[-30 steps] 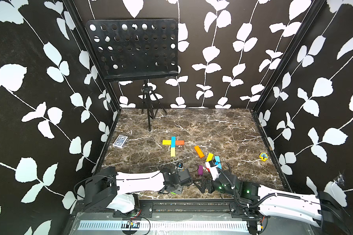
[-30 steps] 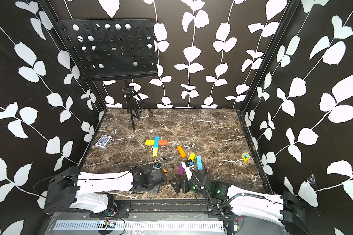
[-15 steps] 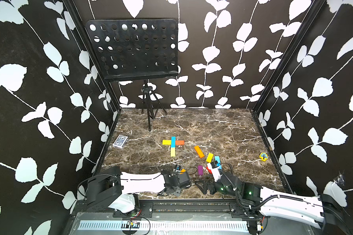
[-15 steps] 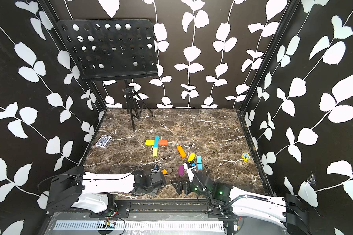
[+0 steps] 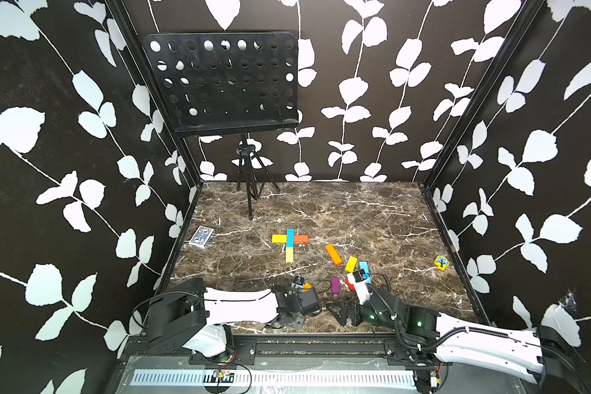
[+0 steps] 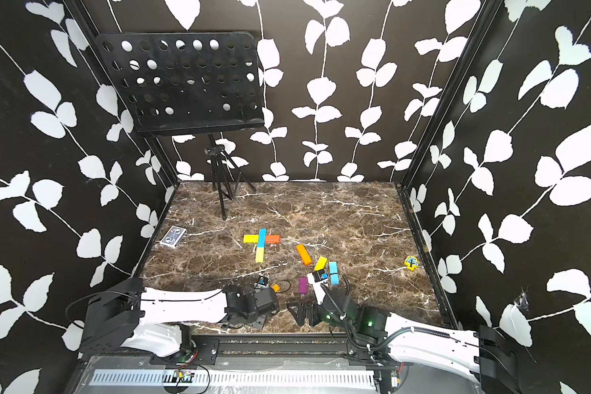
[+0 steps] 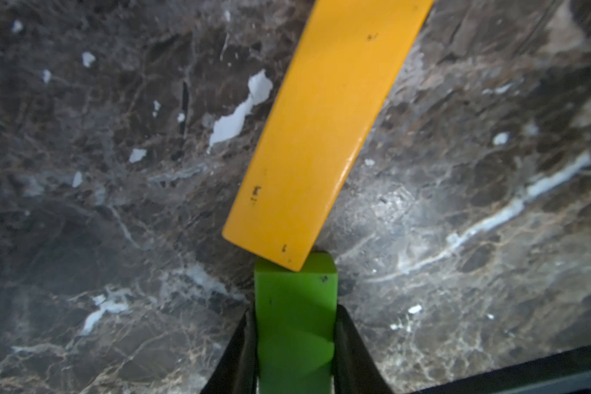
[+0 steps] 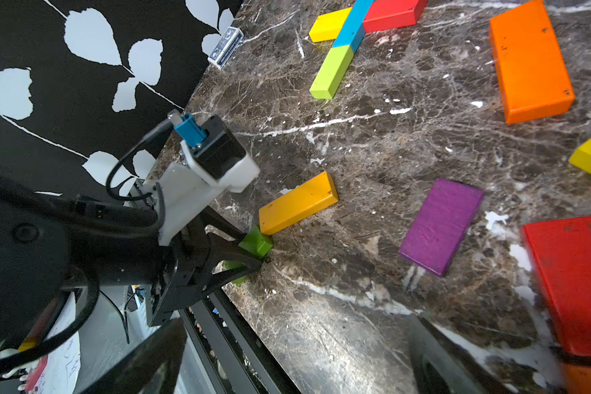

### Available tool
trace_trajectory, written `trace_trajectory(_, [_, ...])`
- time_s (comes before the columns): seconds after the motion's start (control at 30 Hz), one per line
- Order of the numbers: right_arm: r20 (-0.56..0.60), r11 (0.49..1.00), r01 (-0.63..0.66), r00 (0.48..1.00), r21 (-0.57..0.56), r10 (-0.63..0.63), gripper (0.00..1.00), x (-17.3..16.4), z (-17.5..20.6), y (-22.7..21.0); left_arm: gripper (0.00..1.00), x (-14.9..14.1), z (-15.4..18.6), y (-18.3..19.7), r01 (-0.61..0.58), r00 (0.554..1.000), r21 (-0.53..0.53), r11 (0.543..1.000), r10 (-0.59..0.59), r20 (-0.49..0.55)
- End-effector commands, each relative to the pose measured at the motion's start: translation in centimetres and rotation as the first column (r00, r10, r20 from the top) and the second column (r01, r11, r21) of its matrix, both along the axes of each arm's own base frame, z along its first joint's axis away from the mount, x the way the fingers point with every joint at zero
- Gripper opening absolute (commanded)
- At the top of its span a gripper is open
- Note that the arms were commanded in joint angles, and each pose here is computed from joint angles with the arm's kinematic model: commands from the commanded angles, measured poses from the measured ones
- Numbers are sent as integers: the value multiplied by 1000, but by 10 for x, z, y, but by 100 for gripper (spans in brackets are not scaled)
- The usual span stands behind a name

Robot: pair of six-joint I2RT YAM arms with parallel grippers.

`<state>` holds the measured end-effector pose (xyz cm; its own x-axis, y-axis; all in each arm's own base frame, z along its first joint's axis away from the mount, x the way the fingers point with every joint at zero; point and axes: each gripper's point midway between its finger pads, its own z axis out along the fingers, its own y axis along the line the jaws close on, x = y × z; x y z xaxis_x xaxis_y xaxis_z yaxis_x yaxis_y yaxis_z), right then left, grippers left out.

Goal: Assemble the letter t with building blocks
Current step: Pick up the building block from the center of the board.

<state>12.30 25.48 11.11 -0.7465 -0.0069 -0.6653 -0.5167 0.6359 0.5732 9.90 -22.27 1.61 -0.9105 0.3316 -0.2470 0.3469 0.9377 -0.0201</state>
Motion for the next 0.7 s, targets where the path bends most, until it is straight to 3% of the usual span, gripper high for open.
trace_trajectory(0.0, [5, 1000, 12, 1000, 5, -12, 99, 0, -1, -3, 21, -10, -7, 22, 22, 999, 80, 997, -20, -35])
trace_trajectory(0.37, [1, 1000, 8, 1000, 7, -8, 99, -1, -2, -3, 19, -8, 3, 66, -41, 998, 149, 988, 46, -30])
trace_trajectory(0.67, [6, 999, 17, 1000, -27, -17, 99, 3, 1, -1, 19, 28, 33, 92, -166, 986, 36, 986, 165, 25])
